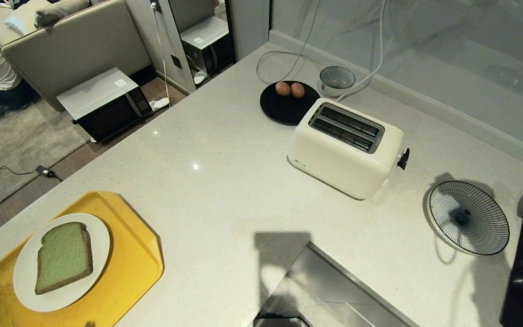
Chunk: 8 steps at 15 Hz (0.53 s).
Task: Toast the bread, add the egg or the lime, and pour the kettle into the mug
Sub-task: Put the egg in the bowl
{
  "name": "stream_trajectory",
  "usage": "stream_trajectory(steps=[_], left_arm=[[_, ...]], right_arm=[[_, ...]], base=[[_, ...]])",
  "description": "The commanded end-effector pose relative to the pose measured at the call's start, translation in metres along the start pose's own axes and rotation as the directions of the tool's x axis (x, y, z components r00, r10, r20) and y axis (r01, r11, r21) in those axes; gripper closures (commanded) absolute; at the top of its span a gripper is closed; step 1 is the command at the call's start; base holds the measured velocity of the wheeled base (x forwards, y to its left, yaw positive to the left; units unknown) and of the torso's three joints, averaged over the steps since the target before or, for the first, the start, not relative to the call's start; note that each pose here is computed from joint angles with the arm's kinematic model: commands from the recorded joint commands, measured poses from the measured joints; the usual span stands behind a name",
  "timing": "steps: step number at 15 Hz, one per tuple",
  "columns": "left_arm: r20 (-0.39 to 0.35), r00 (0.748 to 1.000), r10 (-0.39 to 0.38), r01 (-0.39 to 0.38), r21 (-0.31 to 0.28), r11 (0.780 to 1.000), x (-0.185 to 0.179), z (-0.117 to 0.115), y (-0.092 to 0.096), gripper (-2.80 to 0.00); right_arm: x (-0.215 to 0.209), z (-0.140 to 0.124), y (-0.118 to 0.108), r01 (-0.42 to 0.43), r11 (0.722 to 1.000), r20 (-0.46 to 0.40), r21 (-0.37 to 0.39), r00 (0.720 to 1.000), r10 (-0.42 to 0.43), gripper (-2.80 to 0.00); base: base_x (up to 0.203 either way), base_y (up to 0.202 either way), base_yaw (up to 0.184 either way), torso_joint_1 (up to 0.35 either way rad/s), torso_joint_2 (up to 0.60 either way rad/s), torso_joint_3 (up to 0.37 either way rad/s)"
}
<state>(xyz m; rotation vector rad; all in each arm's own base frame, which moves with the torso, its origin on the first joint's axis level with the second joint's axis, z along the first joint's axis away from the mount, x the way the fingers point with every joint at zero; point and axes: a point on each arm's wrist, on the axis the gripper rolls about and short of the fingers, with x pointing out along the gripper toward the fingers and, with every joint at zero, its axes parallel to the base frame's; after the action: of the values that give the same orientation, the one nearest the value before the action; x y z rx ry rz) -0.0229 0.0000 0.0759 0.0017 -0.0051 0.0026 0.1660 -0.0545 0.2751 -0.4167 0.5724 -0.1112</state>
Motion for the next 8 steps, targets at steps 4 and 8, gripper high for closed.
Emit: stream_trajectory(steps=[4, 8], left_arm=[[0.001, 1.000, 0.001, -0.001, 0.000, 1.000, -0.0001, 0.0000, 0.0000, 0.00], [0.001, 1.000, 0.001, -0.001, 0.000, 1.000, -0.0001, 0.0000, 0.0000, 0.00]], right_arm=[[-0.0266, -0.0004, 0.0023, 0.036, 0.998, 0.071, 0.045, 0.997, -0.039, 0.00], [-0.0282, 0.0019, 0.0022, 0.032, 0.997, 0.085, 0.069, 0.996, -0.038, 0.00]], base=[[0.000, 0.000, 0.000, 0.000, 0.00, 0.000], [0.000, 0.000, 0.000, 0.000, 0.00, 0.000]])
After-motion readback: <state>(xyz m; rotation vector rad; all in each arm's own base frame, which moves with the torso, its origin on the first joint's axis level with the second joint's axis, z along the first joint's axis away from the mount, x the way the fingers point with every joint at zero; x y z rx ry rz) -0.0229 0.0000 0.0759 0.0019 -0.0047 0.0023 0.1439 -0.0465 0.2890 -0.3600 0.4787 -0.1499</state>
